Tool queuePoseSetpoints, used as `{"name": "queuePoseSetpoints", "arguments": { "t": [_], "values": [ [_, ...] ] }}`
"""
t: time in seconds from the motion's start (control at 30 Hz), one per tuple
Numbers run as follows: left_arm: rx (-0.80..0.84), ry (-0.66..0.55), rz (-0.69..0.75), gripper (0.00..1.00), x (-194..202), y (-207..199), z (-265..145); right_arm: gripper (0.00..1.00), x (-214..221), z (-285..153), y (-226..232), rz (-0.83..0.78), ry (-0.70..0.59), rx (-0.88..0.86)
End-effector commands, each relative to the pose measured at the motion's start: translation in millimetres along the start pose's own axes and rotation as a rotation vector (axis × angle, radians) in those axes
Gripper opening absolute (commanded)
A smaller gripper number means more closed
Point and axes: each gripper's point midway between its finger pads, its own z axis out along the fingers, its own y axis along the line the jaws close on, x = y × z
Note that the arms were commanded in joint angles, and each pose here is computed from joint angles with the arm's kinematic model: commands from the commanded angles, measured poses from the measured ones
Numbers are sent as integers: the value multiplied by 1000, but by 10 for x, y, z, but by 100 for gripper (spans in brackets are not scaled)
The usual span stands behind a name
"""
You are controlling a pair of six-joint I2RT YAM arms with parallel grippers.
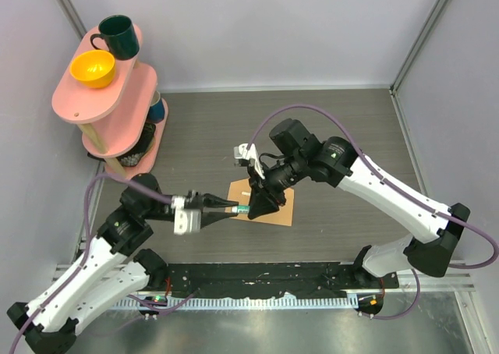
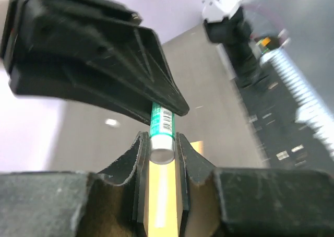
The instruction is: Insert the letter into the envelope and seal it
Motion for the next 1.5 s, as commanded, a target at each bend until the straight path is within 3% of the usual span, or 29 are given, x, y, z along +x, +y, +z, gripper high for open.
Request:
{"name": "queuePoseSetpoints", "arguments": {
  "t": [0.0,0.07,0.13,0.17,0.23,0.3,0.37,0.4,0.43,0.5,0.57,0.6,0.67,0.7,0.73,0.77,0.8,0.83,0.93,1.0,1.17,1.47],
  "values": [
    [16,72,882,0,176,151,-97,1,-134,55,169,103,-53,-110],
    [18,77,1173,0,215,187,-86,1,-101,79,176,138,-48,-126],
    [7,64,1321,0,341,174,-50,1,-72,93,205,168,-43,-150],
    [-52,39,1522,0,174,258,-34,1,-38,104,204,181,-36,-155],
    [-117,40,1671,0,174,350,2,1,-29,98,237,191,-37,-168],
    [-157,38,1730,2,130,402,9,1,-2,89,258,206,-35,-173],
    [-194,49,1751,11,71,457,-9,1,8,76,256,209,-36,-167],
    [-202,51,1717,28,60,469,-23,1,10,62,255,209,-39,-163],
    [-221,75,1687,38,16,491,-79,1,3,49,236,207,-43,-152],
    [-217,123,1520,49,80,508,-156,1,-31,-20,158,191,-62,-114],
    [-131,238,1239,56,190,411,-329,1,-69,-126,72,180,-88,-65],
    [-128,264,996,62,258,362,-386,1,-76,-173,20,173,-100,-42],
    [-177,368,721,63,226,444,-537,1,-99,-336,-120,146,-132,46],
    [-237,365,607,63,68,515,-584,1,-109,-377,-158,119,-138,74],
    [-282,366,363,63,116,470,-601,1,-129,-431,-206,76,-147,111],
    [-299,366,238,63,122,465,-589,1,-187,-495,-245,31,-164,163],
    [-295,332,132,63,26,464,-539,1,-220,-527,-275,9,-175,189],
    [-332,265,-90,63,-49,436,-470,1,-257,-546,-301,-19,-186,209],
    [-338,100,-351,65,-299,478,-290,1,-362,-605,-341,-102,-213,246],
    [-334,22,-616,66,-357,461,-167,1,-383,-606,-354,-131,-208,255],
    [-284,-144,-865,66,-575,572,-13,1,-457,-595,-330,-223,-196,275],
    [-222,-177,-1063,60,-426,625,169,1,-521,-484,-236,-311,-173,290]
  ]
}}
